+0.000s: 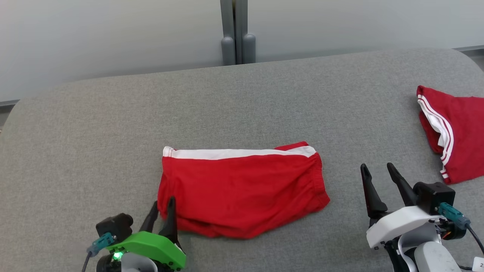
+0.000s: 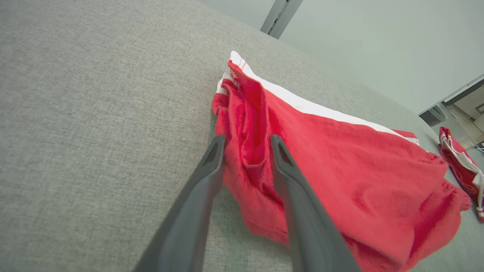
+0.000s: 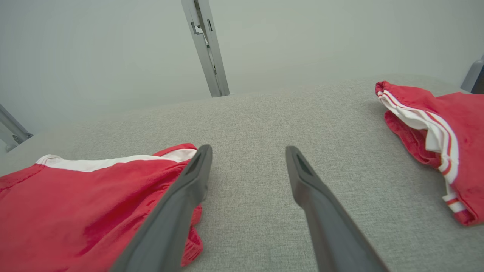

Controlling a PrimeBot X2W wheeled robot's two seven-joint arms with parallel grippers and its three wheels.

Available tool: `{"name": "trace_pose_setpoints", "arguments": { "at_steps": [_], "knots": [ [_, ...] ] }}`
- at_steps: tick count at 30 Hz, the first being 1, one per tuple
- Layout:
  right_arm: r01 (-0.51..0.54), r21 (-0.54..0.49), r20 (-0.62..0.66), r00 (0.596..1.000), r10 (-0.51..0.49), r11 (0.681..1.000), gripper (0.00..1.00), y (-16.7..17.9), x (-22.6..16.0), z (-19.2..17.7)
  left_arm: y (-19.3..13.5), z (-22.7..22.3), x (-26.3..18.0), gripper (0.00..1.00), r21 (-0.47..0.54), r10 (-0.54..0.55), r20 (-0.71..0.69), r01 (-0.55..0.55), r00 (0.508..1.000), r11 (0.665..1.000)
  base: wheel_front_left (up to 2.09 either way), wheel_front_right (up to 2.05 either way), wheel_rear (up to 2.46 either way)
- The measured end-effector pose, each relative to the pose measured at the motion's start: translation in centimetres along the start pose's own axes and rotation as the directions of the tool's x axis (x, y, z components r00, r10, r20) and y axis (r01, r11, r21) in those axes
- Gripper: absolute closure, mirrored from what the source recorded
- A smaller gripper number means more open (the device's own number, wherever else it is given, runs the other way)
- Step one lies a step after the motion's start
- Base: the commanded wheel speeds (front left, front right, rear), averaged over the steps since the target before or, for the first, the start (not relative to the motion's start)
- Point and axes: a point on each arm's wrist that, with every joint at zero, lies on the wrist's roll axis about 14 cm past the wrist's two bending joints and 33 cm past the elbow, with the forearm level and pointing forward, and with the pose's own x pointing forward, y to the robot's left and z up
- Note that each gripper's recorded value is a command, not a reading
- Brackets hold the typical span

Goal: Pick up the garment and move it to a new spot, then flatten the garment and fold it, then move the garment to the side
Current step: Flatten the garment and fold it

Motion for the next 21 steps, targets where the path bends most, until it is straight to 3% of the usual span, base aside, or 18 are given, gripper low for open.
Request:
{"name": "trace_pose_setpoints", "arguments": {
  "at_steps": [9,15,21],
  "knots": [
    [-0.050,-0.016,-0.043,0.998,0.049,0.999,0.00,1.7,0.2,-0.8,0.5,5.9,-1.1,0.00,0.111,-0.008,0.191,-0.014,0.982,0.994,0.00,0.00,0.00],
    [-0.115,-0.029,-0.081,0.990,0.113,0.993,0.00,3.8,0.9,-1.4,1.3,6.8,-2.8,0.00,0.157,0.005,0.237,-0.043,0.971,0.987,0.00,0.00,0.00],
    [-0.181,-0.047,-0.200,0.965,0.168,0.982,0.00,5.8,1.4,-4.0,1.8,6.6,-4.0,0.00,0.155,0.020,0.250,-0.060,0.968,0.986,0.00,0.00,0.00]
  ]
}}
